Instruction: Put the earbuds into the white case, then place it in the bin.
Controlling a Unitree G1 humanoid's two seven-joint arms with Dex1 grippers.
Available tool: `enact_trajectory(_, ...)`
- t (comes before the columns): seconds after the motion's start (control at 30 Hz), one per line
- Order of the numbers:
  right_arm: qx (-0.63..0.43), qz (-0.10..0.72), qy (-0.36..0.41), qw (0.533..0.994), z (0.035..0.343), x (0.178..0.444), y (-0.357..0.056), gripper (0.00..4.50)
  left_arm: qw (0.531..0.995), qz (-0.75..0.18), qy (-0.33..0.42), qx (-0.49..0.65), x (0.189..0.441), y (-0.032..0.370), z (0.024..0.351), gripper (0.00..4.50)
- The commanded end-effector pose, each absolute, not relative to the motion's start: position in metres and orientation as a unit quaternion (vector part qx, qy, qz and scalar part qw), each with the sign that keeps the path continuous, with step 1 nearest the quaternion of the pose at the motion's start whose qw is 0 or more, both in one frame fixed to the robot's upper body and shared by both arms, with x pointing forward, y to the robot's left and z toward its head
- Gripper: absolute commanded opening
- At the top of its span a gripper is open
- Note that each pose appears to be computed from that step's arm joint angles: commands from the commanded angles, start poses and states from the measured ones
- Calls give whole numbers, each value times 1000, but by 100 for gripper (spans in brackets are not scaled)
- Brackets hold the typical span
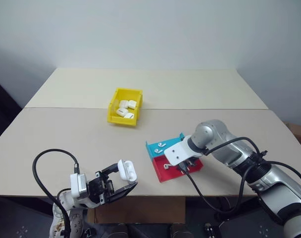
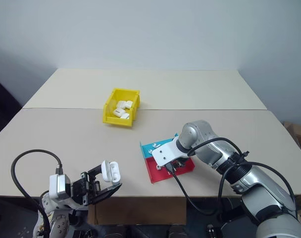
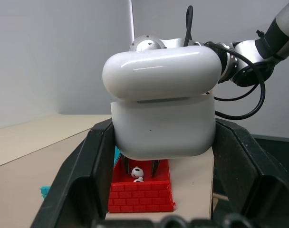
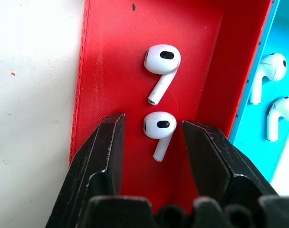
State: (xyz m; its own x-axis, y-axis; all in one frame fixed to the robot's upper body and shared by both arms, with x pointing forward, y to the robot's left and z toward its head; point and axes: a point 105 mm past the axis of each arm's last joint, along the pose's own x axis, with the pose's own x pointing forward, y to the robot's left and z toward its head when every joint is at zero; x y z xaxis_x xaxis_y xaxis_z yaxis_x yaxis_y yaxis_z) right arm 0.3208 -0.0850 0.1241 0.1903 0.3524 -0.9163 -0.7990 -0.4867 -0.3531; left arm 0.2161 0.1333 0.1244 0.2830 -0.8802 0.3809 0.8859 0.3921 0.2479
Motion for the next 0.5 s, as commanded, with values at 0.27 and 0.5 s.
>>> enact_trajectory(0.27,-636,588,162,473,135,329,-87,238,798,-553,-238,11,214,131,131,277)
enact_trajectory(0.5,-638,586,160,474,135,329,-88,201,802,-550,-233,15,215,130,130,277)
